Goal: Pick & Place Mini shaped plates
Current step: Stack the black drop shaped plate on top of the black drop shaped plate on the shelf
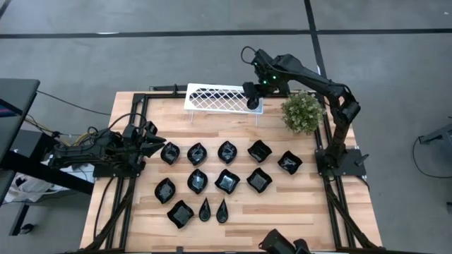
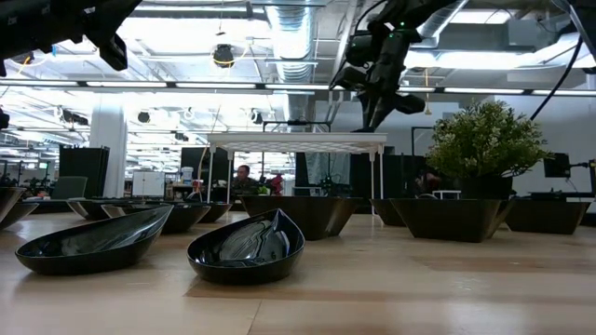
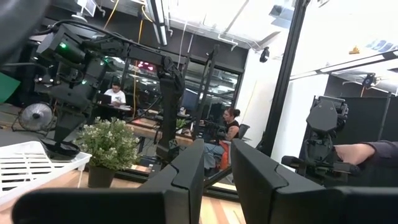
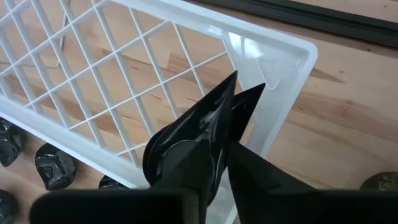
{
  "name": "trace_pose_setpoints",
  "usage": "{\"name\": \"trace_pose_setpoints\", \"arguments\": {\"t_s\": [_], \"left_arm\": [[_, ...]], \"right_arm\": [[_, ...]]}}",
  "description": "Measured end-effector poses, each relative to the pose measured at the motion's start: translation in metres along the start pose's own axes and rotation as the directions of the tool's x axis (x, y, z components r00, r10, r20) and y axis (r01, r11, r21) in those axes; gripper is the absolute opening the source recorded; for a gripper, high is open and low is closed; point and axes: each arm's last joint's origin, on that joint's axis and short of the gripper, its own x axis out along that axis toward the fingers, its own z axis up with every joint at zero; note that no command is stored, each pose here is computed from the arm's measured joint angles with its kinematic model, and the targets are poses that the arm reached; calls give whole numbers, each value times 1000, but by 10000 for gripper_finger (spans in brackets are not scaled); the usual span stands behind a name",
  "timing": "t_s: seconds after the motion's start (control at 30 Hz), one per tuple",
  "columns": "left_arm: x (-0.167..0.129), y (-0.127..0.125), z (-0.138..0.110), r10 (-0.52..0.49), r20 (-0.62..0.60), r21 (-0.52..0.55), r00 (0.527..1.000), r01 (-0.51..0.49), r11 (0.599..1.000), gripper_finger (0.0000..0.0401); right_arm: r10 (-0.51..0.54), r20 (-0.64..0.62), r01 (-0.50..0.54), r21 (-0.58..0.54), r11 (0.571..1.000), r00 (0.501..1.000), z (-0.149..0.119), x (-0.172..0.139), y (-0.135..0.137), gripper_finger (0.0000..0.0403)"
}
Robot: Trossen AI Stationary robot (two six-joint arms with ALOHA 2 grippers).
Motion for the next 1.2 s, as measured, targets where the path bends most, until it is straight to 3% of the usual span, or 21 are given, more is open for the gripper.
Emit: {"name": "trace_pose_setpoints", "arguments": {"t_s": [0.43, 0.57, 0.8, 1.2], "left_arm": [[0, 0, 1, -2, 8, 1, 1000, 2, 1000, 82], [0, 0, 1, -3, 12, 1, 1000, 3, 1000, 82], [0, 0, 1, -4, 15, 1, 1000, 4, 1000, 82], [0, -1, 2, -6, 22, 2, 1000, 6, 1000, 82]], "right_arm": [[-5, -11, 4, -31, 1000, 1000, -11, -19, -4, 63], [-42, -58, 39, -55, 998, 997, -15, -19, -7, 52], [-68, -21, 65, -133, 989, 997, -18, -14, 1, 4], [-61, -11, 58, -170, 984, 998, -19, -14, 4, 4]]}}
